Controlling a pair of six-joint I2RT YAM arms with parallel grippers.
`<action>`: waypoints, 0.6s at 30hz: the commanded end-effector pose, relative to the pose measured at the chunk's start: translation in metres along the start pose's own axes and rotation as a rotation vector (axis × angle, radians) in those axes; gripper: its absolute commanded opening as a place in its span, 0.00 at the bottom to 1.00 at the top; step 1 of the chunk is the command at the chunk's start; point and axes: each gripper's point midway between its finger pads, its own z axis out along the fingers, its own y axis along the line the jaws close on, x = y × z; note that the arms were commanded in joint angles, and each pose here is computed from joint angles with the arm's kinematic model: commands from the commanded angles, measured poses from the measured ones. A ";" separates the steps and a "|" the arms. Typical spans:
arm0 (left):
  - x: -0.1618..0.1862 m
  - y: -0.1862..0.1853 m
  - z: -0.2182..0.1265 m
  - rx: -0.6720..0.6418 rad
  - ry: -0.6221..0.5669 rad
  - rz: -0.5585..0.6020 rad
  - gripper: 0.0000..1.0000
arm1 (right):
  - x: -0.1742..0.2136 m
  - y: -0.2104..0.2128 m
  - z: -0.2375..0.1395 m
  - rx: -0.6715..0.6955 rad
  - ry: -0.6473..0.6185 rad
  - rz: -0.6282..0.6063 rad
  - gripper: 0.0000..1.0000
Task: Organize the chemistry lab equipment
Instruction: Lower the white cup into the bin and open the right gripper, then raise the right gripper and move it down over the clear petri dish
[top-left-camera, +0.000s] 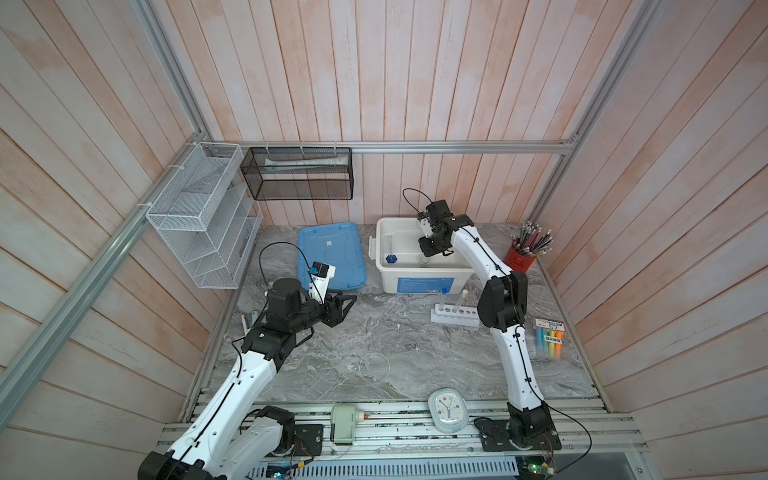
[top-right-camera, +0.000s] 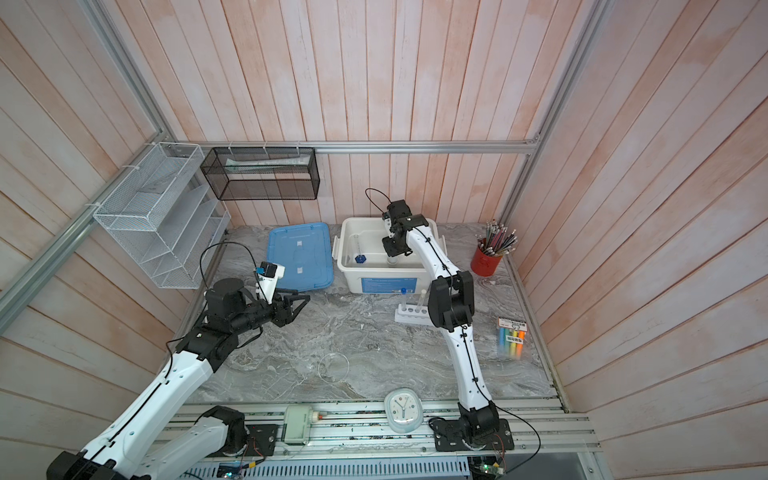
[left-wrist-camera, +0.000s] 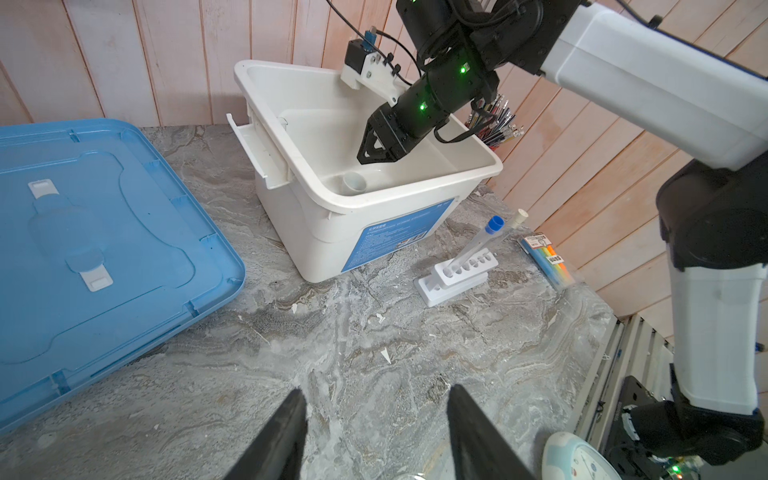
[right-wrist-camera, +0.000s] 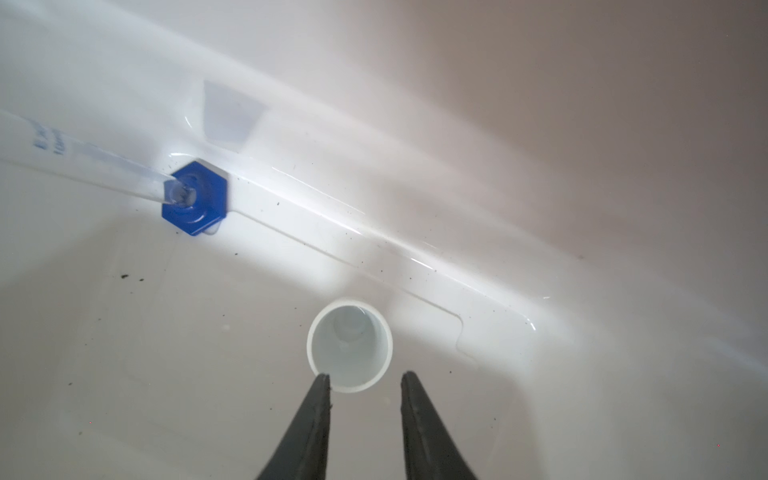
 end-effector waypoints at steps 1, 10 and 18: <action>-0.008 -0.003 -0.005 0.003 -0.023 0.007 0.56 | -0.020 -0.002 -0.037 0.025 -0.063 -0.010 0.32; -0.022 -0.002 -0.021 -0.062 -0.036 0.102 0.57 | -0.037 -0.005 -0.097 0.070 -0.140 -0.019 0.33; -0.044 -0.005 -0.045 -0.077 -0.106 0.100 0.57 | -0.043 0.041 -0.185 0.116 -0.249 -0.109 0.32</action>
